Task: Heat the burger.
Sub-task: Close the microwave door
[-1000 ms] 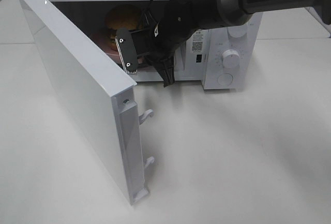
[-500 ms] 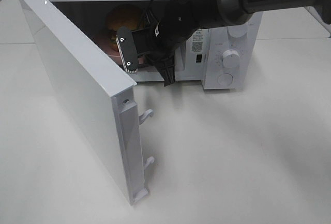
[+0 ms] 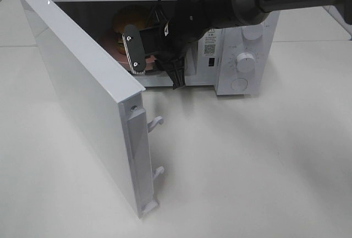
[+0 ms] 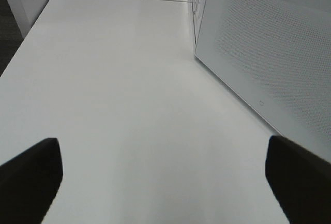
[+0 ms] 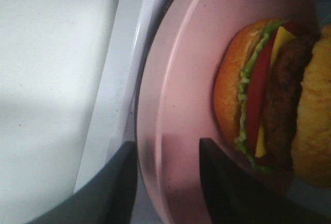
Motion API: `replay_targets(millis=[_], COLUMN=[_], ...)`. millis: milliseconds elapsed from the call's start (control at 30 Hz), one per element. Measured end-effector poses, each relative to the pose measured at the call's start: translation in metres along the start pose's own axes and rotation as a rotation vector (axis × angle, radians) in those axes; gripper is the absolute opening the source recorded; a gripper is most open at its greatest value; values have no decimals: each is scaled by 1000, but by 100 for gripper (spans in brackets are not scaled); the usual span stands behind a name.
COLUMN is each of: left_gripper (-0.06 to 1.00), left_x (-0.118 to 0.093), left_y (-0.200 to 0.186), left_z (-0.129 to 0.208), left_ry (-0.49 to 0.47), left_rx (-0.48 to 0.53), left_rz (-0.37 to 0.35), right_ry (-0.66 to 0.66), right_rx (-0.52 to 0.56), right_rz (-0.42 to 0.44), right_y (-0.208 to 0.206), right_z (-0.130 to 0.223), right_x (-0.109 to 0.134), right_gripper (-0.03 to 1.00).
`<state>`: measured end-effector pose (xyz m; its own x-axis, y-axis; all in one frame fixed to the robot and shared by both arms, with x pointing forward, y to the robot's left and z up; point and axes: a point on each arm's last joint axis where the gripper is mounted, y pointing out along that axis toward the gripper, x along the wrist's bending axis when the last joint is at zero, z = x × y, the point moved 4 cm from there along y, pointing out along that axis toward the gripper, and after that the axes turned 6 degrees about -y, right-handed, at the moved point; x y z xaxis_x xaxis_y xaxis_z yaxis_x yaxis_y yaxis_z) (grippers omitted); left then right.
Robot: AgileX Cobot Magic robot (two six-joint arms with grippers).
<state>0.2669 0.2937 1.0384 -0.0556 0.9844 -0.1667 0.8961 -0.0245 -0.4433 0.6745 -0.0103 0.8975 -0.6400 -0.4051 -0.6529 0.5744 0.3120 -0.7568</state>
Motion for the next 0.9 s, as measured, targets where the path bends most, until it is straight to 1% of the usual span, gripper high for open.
replay_targets(millis=[233,300,400,467,567,633,667,733,767,800,900], left_gripper=[99,99,99,99,99,99,99,99,99,99,99], left_x=[0,0,0,0,0,0,0,0,0,0,0], left_y=[0,0,0,0,0,0,0,0,0,0,0], left_z=[0,0,0,0,0,0,0,0,0,0,0], left_ry=[0,0,0,0,0,0,0,0,0,0,0], left_rx=[0,0,0,0,0,0,0,0,0,0,0], left_rz=[0,0,0,0,0,0,0,0,0,0,0], right_ry=[13,49,62,94,103,139,139,163,163,169,177], right_rx=[-1,-1,-1,-2,-2,-2,-2,-2,-2,-4,-10], right_rz=[14,18,19,18,18,18,18,17,17,17,26], right_y=[-5,-7,-7,-7,-7,-7,-7,-7,-7,-7,-8], right_z=[0,0,0,0,0,0,0,0,0,0,0], right_x=[-5,-6,-6,-6,-6,-6,-6,-5,-5,-3,0], right_gripper=[36,38,39,47,49,62,62,69,69,72,74])
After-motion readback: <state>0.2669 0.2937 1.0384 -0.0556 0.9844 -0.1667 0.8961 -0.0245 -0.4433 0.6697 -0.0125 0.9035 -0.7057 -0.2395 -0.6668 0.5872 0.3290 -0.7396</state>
